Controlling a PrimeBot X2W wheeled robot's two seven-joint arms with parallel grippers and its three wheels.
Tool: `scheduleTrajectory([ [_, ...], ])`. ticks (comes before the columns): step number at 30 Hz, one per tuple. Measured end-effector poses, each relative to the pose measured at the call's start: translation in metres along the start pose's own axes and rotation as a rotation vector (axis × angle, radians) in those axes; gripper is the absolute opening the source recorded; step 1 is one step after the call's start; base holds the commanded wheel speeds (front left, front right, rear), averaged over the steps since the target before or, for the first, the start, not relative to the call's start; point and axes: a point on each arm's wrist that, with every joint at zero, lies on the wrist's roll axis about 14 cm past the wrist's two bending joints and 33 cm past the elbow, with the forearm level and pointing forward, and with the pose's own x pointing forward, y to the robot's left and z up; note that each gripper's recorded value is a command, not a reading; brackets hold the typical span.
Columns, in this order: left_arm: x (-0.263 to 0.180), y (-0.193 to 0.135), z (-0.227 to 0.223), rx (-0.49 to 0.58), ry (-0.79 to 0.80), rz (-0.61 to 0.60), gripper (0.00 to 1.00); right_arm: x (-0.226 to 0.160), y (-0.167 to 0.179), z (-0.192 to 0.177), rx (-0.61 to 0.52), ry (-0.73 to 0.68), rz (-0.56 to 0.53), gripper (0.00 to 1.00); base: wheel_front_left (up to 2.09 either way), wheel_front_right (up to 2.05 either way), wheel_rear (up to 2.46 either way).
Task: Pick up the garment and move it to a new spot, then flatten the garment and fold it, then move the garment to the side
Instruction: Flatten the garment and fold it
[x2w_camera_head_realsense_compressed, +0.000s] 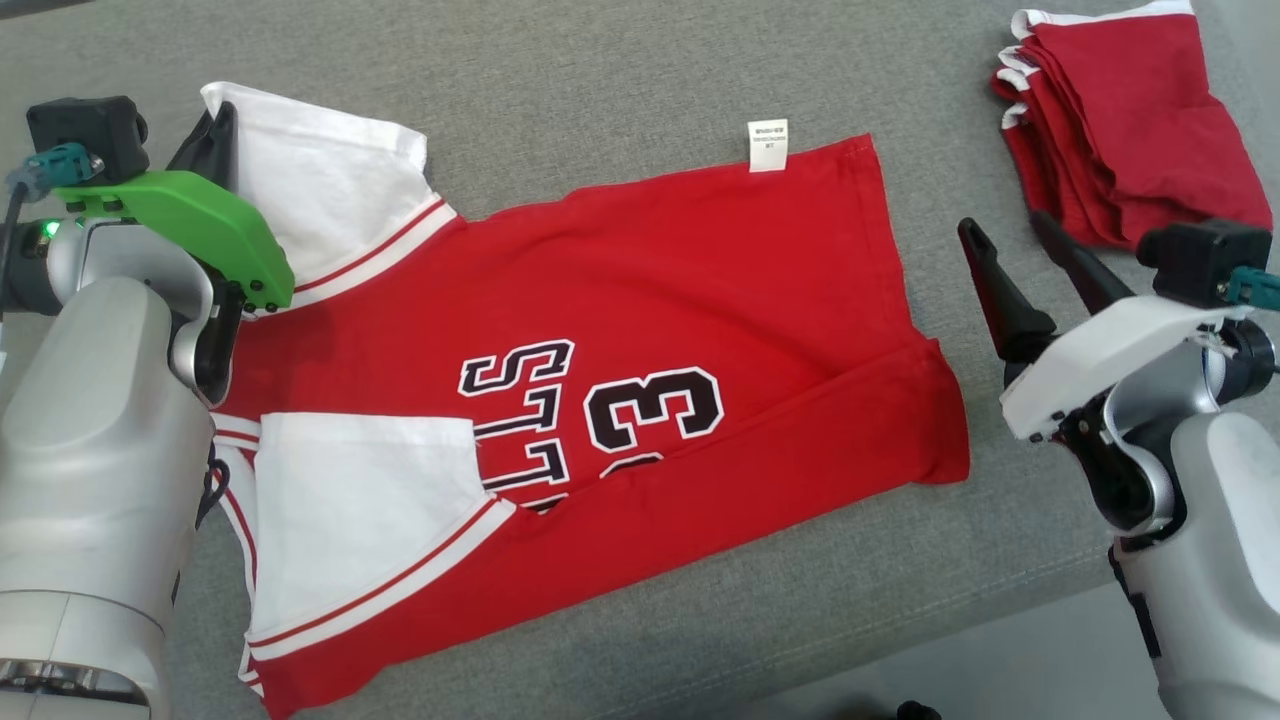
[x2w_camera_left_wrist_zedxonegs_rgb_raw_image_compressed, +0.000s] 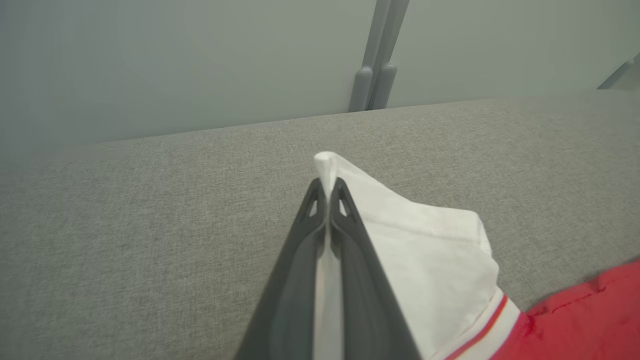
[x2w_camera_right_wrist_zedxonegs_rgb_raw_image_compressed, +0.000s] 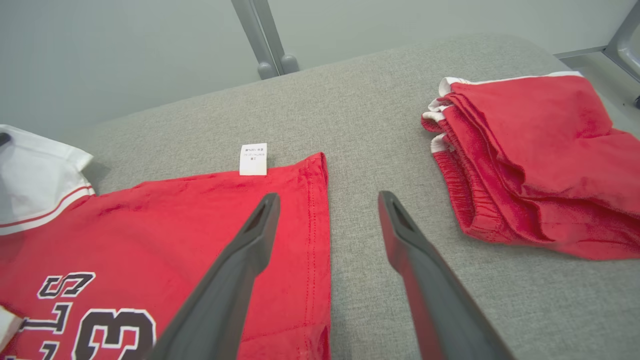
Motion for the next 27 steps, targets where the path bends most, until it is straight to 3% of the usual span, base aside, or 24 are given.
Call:
scheduleTrajectory([
  [8,-0.017,0.011,0.003,-0.019,-0.033,0.023,0.00,0.047,0.008,0.007,-0.089,0.097,0.044,1.00,0.00,0.00,0.00],
  [17,-0.020,0.022,-0.005,-0.052,-0.034,0.048,0.00,0.092,0.011,-0.027,-0.111,0.269,0.050,1.00,0.00,0.00,0.00],
  [27,-0.020,0.028,-0.015,-0.062,-0.016,0.062,0.00,0.113,0.015,-0.049,-0.121,0.340,0.060,1.00,0.00,0.00,0.00],
])
